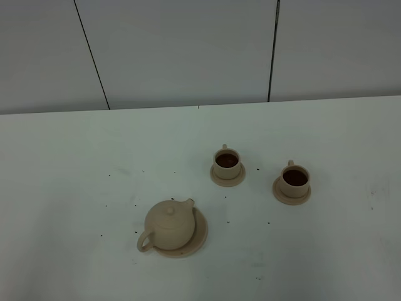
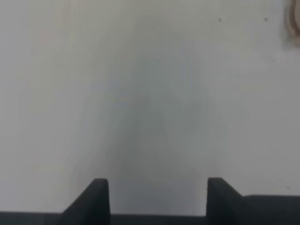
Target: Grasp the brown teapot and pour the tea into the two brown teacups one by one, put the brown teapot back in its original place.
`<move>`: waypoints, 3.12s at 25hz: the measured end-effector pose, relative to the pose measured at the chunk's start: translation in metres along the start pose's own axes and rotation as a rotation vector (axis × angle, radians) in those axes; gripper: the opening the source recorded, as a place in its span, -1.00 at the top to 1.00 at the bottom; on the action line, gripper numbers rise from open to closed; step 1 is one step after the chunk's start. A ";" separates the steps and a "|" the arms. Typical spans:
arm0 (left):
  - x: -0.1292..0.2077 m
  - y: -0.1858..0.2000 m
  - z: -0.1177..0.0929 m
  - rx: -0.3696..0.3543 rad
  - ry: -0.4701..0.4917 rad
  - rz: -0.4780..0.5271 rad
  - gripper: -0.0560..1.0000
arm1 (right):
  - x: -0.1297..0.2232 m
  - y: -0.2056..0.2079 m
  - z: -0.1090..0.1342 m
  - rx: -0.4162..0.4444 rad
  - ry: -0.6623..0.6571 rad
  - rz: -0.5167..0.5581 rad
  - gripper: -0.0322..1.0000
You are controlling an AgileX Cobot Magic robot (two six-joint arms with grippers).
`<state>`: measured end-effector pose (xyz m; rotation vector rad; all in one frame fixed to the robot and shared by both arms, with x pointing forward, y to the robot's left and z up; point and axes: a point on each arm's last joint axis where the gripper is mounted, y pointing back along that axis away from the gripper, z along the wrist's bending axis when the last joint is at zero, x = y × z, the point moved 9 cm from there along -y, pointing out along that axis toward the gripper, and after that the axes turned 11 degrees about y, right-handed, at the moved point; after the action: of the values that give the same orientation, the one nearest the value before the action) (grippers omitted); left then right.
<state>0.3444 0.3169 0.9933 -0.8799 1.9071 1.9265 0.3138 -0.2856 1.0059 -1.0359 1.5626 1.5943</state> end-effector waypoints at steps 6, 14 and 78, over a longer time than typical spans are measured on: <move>0.016 -0.010 0.001 0.037 -0.027 -0.037 -0.09 | 0.000 0.000 0.000 0.000 0.000 0.000 0.47; 0.016 -0.009 -0.004 0.063 -0.073 -0.042 -0.09 | 0.000 0.000 0.000 0.000 0.000 0.000 0.47; 0.028 0.029 0.012 0.039 0.021 -0.364 -0.09 | 0.000 0.000 0.000 0.000 0.000 0.000 0.47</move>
<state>0.3030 0.3201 0.9990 -1.1479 1.6497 1.6640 0.3138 -0.2856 1.0059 -1.0359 1.5626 1.5943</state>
